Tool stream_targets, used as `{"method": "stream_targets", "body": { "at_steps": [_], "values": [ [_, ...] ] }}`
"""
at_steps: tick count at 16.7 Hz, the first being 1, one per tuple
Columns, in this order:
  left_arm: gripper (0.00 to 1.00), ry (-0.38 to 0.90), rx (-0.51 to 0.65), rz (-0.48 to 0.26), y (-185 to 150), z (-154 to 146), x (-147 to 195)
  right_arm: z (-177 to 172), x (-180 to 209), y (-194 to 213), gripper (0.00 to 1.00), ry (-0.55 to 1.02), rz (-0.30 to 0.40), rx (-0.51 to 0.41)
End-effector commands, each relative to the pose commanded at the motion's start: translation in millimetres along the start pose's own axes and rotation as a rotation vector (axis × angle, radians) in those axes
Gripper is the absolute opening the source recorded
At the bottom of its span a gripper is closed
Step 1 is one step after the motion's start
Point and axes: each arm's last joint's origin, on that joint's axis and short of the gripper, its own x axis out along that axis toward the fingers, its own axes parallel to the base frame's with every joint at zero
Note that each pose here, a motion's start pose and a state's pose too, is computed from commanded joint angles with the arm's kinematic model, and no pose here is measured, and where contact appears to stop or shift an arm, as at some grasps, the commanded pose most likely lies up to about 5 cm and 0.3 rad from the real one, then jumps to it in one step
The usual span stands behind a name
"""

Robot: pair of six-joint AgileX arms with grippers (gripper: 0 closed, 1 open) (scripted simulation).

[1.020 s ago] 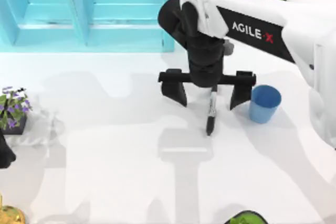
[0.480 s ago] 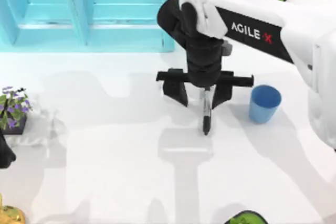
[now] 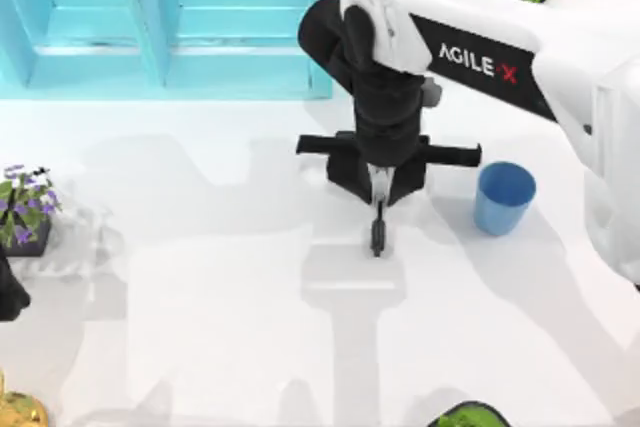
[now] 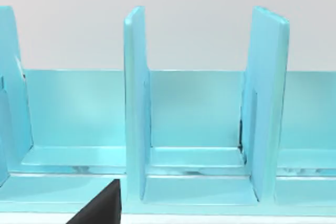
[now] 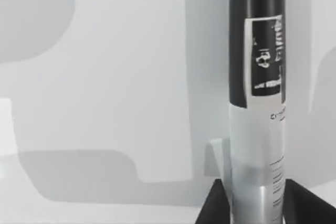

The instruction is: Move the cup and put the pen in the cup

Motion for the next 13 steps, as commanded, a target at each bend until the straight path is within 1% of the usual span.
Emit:
{"method": "stream_targets", "body": {
  "at_steps": [2,3,6,9,13],
  "values": [
    [1.00,0.000,0.000,0.000,0,0,0,0,0,0,0.00,0.000,0.000,0.000],
    [1.00,0.000,0.000,0.000,0,0,0,-1,-32,3,0.00,-0.039,0.090,0.025],
    [1.00,0.000,0.000,0.000,0,0,0,-10,-42,1,0.00,-0.036,0.088,0.037],
    [1.00,0.000,0.000,0.000,0,0,0,-37,-67,-4,0.00,-0.028,0.077,0.021],
    [1.00,0.000,0.000,0.000,0,0,0,-67,-108,-18,0.00,-0.056,0.110,0.027]
  ]
}}
